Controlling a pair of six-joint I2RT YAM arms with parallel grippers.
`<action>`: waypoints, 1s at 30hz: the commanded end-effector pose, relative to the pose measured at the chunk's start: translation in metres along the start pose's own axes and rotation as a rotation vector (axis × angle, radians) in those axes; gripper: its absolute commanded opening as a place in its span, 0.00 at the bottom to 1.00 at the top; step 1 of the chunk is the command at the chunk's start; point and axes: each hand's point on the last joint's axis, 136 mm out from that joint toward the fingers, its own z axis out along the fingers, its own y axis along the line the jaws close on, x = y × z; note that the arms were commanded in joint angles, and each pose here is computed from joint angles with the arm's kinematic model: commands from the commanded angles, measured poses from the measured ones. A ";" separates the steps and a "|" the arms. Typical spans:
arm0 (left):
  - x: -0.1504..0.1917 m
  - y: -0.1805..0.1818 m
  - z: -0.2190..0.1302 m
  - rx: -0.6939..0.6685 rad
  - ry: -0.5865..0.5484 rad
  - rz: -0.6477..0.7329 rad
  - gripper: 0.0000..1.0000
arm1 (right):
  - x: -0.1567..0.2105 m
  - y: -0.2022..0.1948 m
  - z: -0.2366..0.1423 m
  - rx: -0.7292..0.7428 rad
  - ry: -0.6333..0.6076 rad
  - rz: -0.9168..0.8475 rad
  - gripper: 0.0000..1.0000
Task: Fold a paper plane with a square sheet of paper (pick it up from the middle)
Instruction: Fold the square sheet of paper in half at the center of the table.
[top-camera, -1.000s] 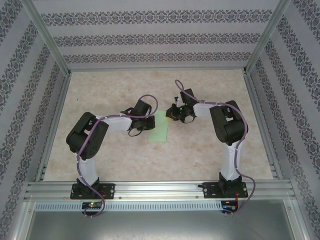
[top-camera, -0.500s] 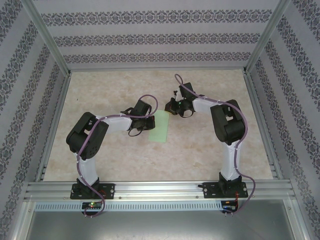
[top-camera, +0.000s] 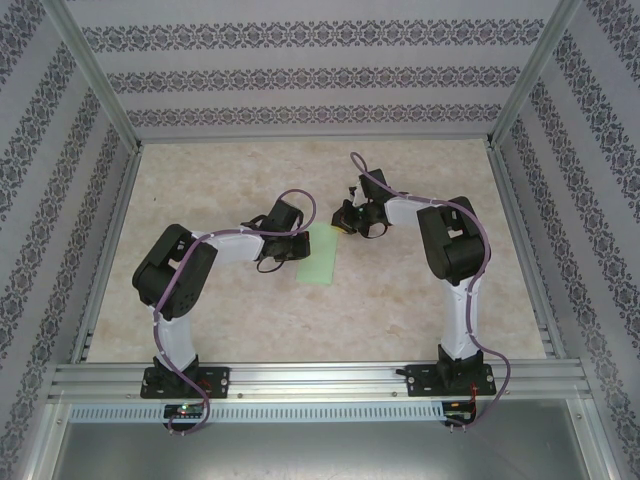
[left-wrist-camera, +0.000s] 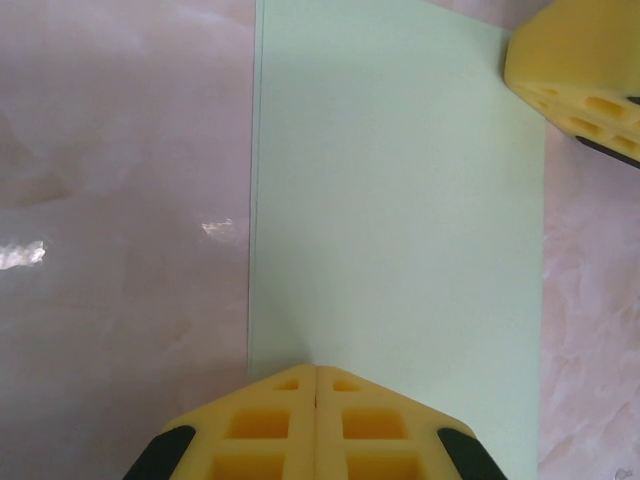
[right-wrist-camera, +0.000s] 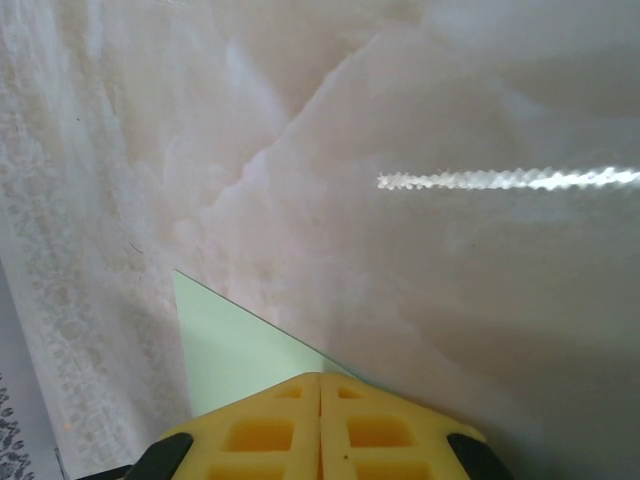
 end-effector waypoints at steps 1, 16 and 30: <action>0.036 0.032 0.014 -0.105 0.128 -0.006 0.00 | -0.016 0.017 -0.019 -0.016 -0.039 -0.009 0.07; 0.035 0.028 0.013 -0.100 0.128 0.001 0.00 | -0.012 -0.016 0.002 0.058 0.007 0.042 0.08; 0.023 0.008 0.003 -0.046 0.098 -0.005 0.00 | -0.028 0.018 -0.033 0.034 -0.029 -0.011 0.13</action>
